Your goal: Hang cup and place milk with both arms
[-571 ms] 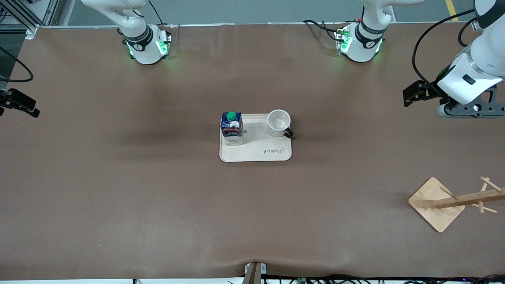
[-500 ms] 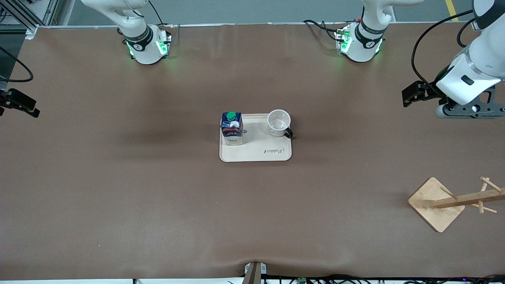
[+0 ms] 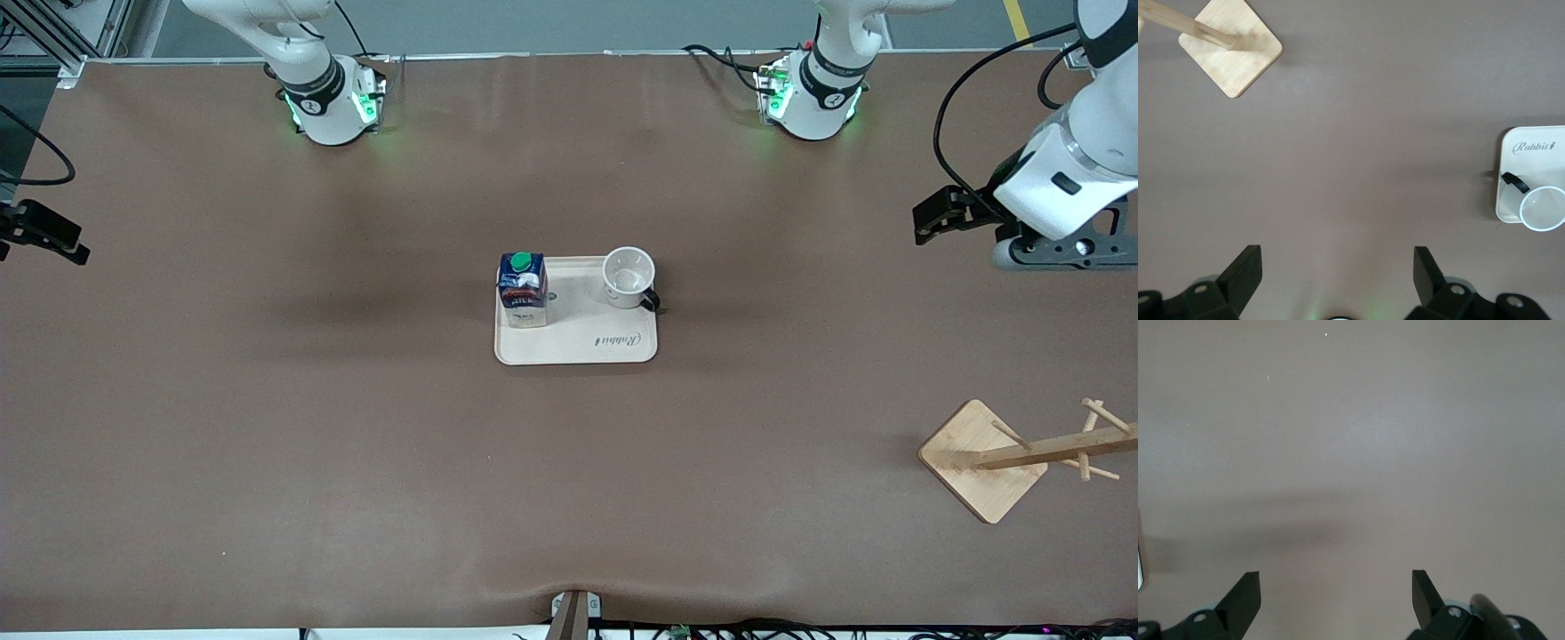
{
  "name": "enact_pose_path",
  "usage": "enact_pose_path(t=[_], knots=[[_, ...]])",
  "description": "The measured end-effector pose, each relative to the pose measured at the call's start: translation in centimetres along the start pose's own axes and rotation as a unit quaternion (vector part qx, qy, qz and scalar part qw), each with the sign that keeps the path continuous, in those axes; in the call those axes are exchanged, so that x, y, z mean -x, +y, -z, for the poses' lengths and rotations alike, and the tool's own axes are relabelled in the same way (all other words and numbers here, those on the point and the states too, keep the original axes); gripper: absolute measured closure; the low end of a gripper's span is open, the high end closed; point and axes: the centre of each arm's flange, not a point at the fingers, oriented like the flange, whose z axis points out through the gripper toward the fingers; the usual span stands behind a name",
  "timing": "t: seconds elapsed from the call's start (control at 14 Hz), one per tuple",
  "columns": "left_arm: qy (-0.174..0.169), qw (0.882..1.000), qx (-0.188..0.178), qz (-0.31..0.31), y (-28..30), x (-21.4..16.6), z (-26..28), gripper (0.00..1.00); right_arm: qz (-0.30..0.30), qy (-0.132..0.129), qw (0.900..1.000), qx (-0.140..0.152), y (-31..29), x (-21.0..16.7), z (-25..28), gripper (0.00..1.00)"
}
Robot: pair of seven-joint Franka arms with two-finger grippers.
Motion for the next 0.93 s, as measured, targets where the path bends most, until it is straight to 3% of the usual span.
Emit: enact_pose_path(t=[0.57,0.93], knots=[[-0.023,0.999,0.010,0.048,1.2,-0.5,-1.4,0.00,0.000,0.000,1.000,0.000,0.0,0.0,0.0,0.00],[-0.010,0.998,0.022,0.064,8.6,-1.5,-5.5,0.00,0.000,0.000,1.000,0.000,0.0,0.0,0.0,0.00]])
